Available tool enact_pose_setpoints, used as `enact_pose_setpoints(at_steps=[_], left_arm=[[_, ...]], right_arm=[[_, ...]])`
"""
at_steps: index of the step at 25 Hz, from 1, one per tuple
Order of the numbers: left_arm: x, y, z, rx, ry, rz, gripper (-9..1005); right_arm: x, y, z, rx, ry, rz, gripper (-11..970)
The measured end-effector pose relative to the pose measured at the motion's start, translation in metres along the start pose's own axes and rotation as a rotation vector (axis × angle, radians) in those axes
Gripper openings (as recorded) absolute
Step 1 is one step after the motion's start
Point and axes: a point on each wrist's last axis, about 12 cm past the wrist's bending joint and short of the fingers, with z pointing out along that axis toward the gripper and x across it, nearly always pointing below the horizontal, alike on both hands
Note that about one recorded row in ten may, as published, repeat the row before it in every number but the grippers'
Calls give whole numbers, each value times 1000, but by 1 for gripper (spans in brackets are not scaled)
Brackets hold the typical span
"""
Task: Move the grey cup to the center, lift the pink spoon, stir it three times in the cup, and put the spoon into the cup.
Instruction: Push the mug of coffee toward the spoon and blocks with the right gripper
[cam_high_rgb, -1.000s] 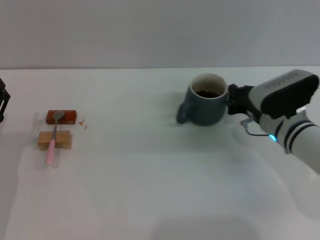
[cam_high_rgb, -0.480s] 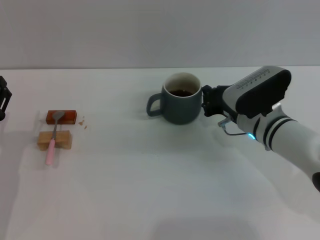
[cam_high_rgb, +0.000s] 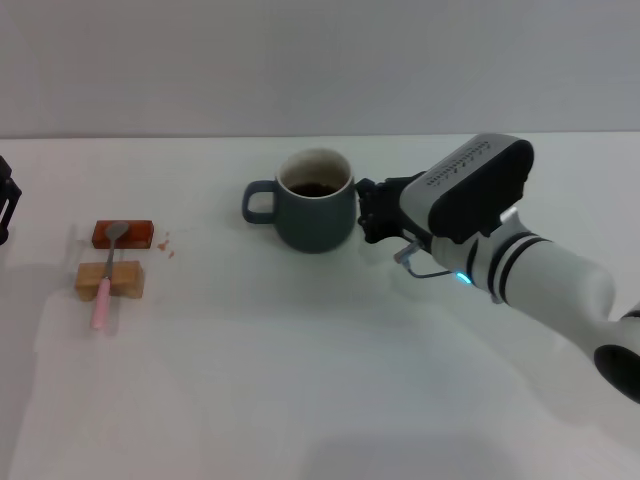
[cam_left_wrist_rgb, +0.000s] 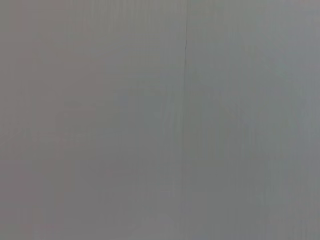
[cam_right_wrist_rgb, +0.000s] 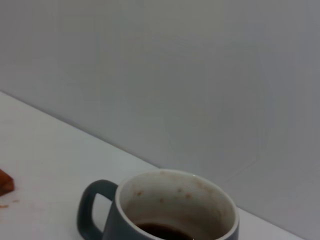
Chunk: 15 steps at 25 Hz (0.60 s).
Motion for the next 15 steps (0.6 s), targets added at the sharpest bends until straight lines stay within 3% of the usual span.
enact_pose_setpoints(at_steps=[5,9,15], left_arm=[[0,0,-1,-1,1,0,814],[0,0,-1,-2,1,0,814],[1,-1,-2,7,3,0,814]], right_arm=[[-5,9,2,-29,-14,-1,-1],[-3,7,-1,-19,-36,10,-1],[20,-12,-35,96,-226,92,-2]])
